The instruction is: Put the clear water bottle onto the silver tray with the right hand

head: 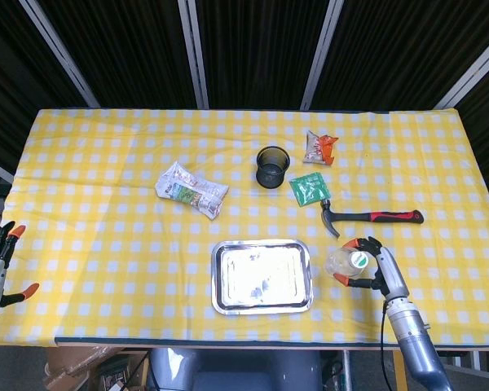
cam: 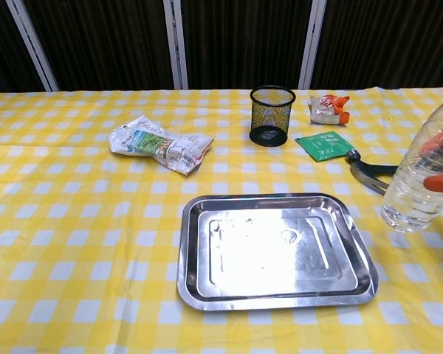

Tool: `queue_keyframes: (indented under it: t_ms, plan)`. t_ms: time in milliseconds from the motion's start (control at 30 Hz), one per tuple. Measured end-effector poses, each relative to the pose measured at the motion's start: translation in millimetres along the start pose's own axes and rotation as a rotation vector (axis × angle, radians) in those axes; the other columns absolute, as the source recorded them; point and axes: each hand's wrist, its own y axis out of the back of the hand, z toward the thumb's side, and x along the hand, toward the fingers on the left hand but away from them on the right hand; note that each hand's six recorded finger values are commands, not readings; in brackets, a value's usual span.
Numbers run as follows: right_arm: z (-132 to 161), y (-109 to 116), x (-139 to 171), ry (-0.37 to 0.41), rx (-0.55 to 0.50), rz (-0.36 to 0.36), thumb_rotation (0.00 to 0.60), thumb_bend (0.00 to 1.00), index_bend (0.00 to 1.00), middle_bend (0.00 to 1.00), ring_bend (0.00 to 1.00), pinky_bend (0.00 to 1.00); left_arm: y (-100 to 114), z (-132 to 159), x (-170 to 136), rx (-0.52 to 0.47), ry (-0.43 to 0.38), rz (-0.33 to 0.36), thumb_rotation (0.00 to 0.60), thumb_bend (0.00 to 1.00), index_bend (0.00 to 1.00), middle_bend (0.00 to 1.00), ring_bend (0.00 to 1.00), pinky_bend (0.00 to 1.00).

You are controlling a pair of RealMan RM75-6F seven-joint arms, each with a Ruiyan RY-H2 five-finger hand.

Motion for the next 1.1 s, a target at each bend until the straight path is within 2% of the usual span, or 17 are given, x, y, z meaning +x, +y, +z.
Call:
queue_keyframes:
  t_ms: [200, 300, 533, 633, 867, 1100]
  plan:
    - [37.6, -17.4, 7.3, 0.042, 0.037, 0.053, 0.6, 0.39, 0.84, 0.65, 0.34, 0.0, 0.8, -0.7, -0.2, -0.004, 0.0, 0.001, 0.6, 0.19, 0.04, 0.0, 0.0, 0.0]
    - [47.8, -27.4, 8.1, 0.037, 0.056, 0.074, 0.6, 0.39, 0.84, 0.65, 0.34, 0.0, 1.9, -1.2, -0.3, -0.009, 0.0, 0.003, 0.6, 0.19, 0.04, 0.0, 0.0, 0.0]
    - [49.6, -58.9, 1.9, -0.02, 0.063, 0.137, 0.6, 0.4, 0.84, 0.65, 0.34, 0.0, 6.9, -4.5, -1.5, -0.025, 0.001, 0.015, 0.6, 0.19, 0.04, 0.0, 0.0, 0.0]
    - [48.6, -65.9, 1.1, -0.044, 0.057, 0.16, 0.6, 0.44, 0.84, 0.65, 0.34, 0.0, 8.5, -6.4, -1.1, -0.031, 0.005, 0.019, 0.6, 0.19, 0.04, 0.0, 0.0, 0.0]
    - [60.4, -58.7, 4.3, -0.038, 0.077, 0.167, 0.6, 0.58, 0.84, 0.65, 0.34, 0.0, 8.2, -6.1, -1.2, -0.029, 0.004, 0.018, 0.6, 0.19, 0.04, 0.0, 0.0, 0.0]
    - [88.6, -29.4, 16.5, -0.046, 0.126, 0.16, 0.6, 0.69, 0.86, 0.66, 0.34, 0.0, 8.0, -6.3, -1.0, -0.028, 0.007, 0.018, 0.6, 0.19, 0.04, 0.0, 0.0, 0.0]
